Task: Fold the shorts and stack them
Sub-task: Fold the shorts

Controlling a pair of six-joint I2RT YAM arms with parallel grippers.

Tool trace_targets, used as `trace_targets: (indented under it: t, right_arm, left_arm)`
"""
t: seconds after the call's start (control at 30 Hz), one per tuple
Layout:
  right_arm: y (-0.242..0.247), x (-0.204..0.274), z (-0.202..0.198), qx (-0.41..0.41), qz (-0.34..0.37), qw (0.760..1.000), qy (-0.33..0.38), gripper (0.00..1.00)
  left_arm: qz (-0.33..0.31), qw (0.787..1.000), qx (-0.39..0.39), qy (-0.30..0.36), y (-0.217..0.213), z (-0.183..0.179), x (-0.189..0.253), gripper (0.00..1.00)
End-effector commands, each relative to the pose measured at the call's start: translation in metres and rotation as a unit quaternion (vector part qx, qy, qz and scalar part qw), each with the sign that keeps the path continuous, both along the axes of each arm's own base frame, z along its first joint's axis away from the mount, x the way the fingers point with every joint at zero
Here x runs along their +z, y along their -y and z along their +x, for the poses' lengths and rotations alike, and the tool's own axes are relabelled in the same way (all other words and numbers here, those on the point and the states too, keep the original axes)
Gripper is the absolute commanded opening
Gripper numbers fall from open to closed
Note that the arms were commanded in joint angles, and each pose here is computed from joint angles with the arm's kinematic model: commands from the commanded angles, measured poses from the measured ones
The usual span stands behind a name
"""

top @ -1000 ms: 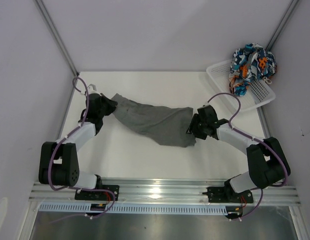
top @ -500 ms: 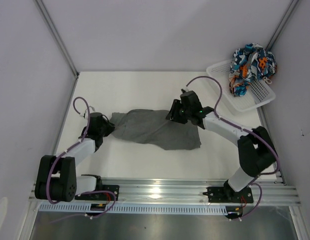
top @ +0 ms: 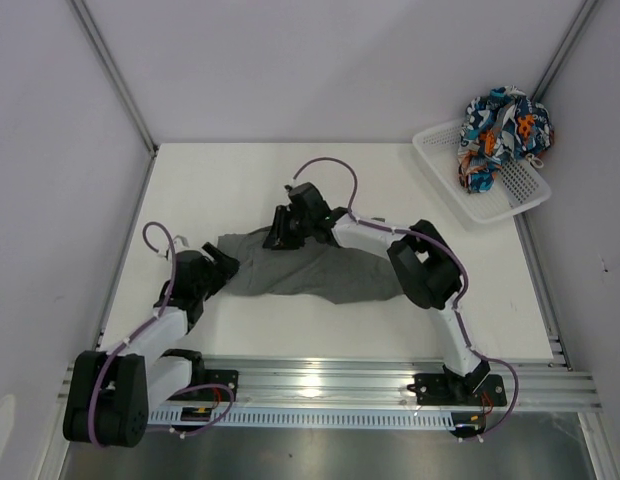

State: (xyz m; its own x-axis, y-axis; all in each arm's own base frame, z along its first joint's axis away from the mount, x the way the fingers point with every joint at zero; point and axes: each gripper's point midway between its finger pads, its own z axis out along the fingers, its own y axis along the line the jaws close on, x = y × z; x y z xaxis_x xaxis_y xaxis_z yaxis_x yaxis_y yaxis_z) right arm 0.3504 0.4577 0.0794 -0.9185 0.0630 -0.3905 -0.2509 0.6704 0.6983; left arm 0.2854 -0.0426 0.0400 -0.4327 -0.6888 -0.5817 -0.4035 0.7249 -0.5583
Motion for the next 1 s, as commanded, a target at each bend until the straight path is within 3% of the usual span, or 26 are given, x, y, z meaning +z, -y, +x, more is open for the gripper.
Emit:
trace_targets:
  t: [0.0, 0.23, 0.47, 0.63, 0.77, 0.97]
  right_arm:
    - [-0.024, 0.002, -0.010, 0.029, 0.019, 0.999, -0.013, 0.33]
    - [-0.019, -0.035, -0.031, 0.047, -0.020, 0.998, -0.036, 0.33]
    - [-0.002, -0.057, -0.046, 0.067, -0.063, 0.995, -0.043, 0.32]
    - [0.019, -0.066, -0.048, 0.081, -0.095, 0.991, -0.040, 0.31]
    - [0.031, -0.068, -0.050, 0.091, -0.112, 0.989, -0.035, 0.31]
    - [0.043, -0.069, -0.055, 0.097, -0.124, 0.987, -0.030, 0.31]
  left_arm:
    - [-0.004, 0.999, -0.020, 0.028, 0.007, 0.001, 0.015, 0.97]
    - [-0.003, 1.000, -0.023, 0.014, 0.004, 0.001, 0.026, 0.99]
    - [-0.047, 0.997, -0.067, -0.005, 0.010, 0.011, 0.017, 0.99]
    - [-0.055, 0.995, -0.087, -0.006, 0.014, 0.008, 0.013, 0.99]
    - [-0.064, 0.990, -0.117, 0.036, 0.019, 0.015, 0.034, 0.99]
    - [-0.064, 0.988, -0.140, 0.005, 0.020, 0.021, 0.026, 0.99]
